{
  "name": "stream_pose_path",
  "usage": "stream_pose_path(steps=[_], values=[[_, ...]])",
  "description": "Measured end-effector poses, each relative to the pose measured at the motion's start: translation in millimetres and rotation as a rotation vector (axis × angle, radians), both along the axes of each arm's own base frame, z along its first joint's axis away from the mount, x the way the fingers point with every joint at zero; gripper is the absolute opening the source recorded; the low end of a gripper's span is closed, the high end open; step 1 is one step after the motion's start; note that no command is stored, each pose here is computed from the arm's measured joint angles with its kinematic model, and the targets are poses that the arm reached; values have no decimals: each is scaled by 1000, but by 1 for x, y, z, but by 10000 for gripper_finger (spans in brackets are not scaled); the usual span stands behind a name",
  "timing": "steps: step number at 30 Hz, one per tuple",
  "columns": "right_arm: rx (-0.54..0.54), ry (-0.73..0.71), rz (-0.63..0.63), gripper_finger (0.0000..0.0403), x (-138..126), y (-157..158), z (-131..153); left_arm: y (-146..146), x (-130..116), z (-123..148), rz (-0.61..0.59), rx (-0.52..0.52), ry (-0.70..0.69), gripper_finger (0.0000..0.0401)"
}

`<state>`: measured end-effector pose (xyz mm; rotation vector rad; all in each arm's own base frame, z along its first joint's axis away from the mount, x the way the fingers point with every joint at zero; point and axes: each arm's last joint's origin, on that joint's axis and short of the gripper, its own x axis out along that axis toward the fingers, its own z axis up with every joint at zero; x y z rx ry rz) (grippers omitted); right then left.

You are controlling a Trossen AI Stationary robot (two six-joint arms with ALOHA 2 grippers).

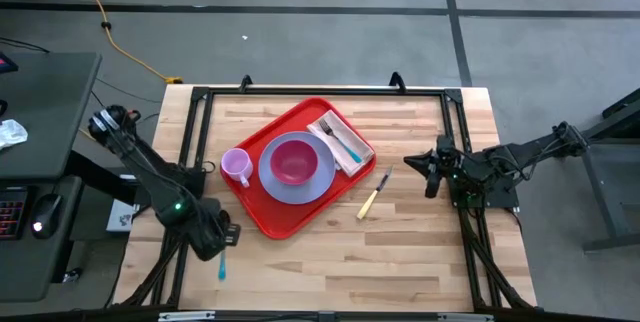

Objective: Set up tray
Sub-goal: Put the blue spoon on top of the brown table napkin to the left of the blue fork on the red serving tray

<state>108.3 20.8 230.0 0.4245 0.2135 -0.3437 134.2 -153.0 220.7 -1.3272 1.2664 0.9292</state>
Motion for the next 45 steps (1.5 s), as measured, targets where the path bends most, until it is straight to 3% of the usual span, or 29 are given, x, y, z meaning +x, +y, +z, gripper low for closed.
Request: stream_pose_path(steps=[5, 10, 17, 26, 45], values=[[9, 10, 66, 0, 0, 2, 0, -7, -5, -19, 60, 10, -50, 117], [-10, 16, 80, 0, 0, 2, 0, -6, -6, -37, 94, 45, 43, 117], [-13, 17, 80, 0, 0, 2, 0, -11, -2, -46, 134, 61, 58, 117], [3, 18, 105, 0, 1, 3, 0, -4, 21, -61, 195, 65, 94, 117], [13, 23, 151, 0, 1, 4, -1, -2, 21, -74, 200, 92, 224, 117]])
